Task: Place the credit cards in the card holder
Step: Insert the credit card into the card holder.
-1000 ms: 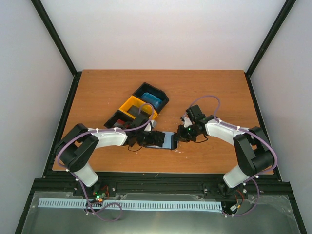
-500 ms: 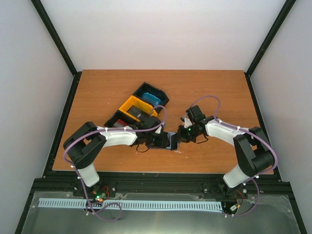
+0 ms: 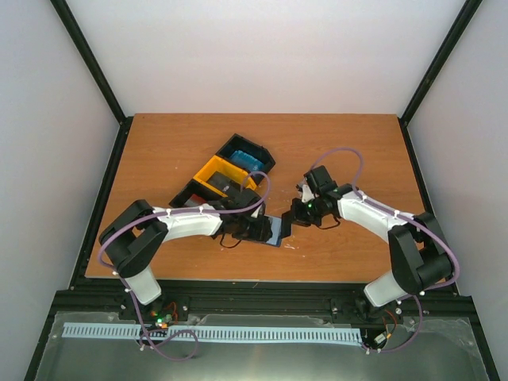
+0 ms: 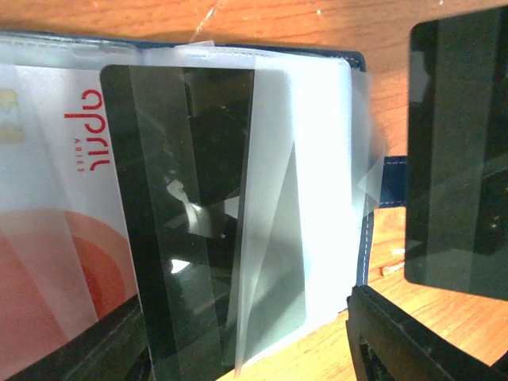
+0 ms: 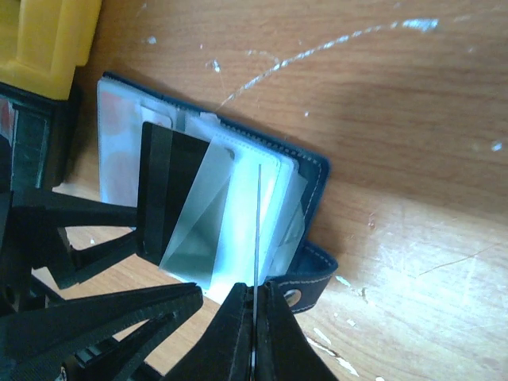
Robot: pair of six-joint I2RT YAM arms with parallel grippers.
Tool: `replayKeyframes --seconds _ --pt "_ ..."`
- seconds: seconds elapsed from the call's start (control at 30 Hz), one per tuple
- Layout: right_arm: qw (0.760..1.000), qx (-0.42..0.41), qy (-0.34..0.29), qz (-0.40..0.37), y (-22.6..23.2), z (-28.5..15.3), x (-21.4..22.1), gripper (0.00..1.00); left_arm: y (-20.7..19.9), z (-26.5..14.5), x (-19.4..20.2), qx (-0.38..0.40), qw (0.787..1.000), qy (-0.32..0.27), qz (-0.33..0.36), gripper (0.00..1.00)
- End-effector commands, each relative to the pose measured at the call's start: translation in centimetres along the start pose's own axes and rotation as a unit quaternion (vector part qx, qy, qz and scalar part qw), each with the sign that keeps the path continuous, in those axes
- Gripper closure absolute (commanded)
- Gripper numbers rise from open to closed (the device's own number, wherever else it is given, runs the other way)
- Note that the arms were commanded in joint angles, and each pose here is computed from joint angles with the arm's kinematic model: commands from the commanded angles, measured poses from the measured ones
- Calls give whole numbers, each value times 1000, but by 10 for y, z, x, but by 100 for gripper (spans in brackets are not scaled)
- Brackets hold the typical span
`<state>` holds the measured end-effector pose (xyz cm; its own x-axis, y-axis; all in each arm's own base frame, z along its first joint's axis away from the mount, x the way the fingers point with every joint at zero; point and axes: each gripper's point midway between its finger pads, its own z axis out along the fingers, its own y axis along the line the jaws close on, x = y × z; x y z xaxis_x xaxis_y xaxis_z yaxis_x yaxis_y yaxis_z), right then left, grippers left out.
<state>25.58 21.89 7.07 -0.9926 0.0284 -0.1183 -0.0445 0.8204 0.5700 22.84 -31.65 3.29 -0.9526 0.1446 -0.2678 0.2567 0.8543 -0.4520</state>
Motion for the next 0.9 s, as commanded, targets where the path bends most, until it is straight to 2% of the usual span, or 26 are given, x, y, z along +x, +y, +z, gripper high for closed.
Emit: replayKeyframes --seconds 0.0,0.5,0.77,0.87 --pt "999 34 -10 2 -6 -6 -6 97 0 -8 -2 -22 1000 1 -3 35" --pt "1000 3 21 17 -3 15 3 97 5 -22 -16 -71 997 -7 2 24" --pt "1000 4 27 15 -3 18 6 97 5 -12 -28 -73 997 -18 13 24" --pt "999 5 29 15 -4 19 8 97 9 -6 -33 -68 998 -16 8 26"
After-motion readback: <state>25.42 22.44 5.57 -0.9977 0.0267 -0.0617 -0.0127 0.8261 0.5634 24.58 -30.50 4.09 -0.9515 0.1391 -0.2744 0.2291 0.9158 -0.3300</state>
